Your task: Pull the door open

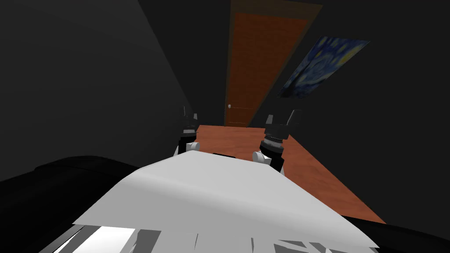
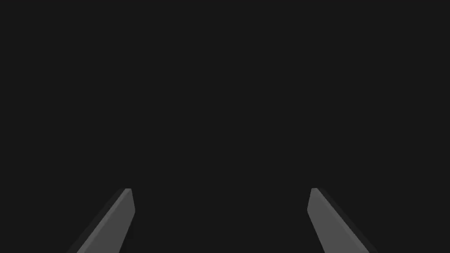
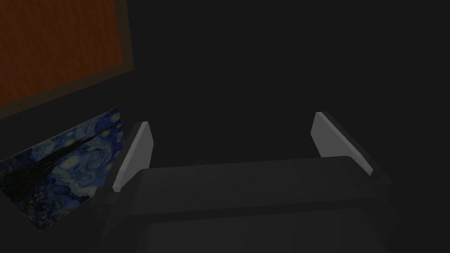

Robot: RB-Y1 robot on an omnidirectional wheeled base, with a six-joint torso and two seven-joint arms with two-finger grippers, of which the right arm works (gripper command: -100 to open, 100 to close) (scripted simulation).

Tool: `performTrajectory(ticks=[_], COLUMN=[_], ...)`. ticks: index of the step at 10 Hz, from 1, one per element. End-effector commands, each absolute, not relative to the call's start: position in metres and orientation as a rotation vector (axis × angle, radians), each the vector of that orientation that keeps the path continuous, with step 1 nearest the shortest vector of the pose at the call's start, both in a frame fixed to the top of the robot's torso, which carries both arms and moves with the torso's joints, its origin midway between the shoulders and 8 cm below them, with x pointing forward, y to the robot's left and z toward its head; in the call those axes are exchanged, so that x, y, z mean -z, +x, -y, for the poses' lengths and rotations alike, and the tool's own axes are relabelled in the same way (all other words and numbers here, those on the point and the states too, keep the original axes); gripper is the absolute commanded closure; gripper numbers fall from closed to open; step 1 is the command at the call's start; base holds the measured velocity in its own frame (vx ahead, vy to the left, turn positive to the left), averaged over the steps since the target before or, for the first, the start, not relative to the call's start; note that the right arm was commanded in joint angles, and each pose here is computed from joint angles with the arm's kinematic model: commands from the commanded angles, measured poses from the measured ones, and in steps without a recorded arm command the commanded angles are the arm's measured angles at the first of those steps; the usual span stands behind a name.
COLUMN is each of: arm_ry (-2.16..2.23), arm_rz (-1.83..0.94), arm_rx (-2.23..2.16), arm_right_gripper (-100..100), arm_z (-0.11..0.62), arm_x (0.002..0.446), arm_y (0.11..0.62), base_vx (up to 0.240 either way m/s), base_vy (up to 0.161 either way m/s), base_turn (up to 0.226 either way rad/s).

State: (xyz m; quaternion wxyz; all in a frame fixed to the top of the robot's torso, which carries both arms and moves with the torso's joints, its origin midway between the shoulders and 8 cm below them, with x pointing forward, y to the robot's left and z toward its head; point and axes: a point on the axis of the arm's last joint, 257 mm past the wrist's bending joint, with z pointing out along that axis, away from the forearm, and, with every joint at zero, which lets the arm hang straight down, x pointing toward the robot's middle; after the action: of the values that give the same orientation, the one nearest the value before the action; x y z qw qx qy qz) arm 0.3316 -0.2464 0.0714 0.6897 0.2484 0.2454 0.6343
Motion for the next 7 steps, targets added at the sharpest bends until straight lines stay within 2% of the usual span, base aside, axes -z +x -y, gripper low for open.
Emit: performTrajectory(ticks=[1,7], arm_ry=[0.544,0.504], arm_rz=[-0.582,-0.688], arm_rx=[-1.375,-1.218], arm_right_gripper=[-100,-100], arm_z=[0.247,0.253], arm_x=[-0.061,-0.026], arm_y=[0.339,0.362], base_vx=[0.062,0.135], base_vy=[0.016,0.037], base_turn=[0.035,0.027])
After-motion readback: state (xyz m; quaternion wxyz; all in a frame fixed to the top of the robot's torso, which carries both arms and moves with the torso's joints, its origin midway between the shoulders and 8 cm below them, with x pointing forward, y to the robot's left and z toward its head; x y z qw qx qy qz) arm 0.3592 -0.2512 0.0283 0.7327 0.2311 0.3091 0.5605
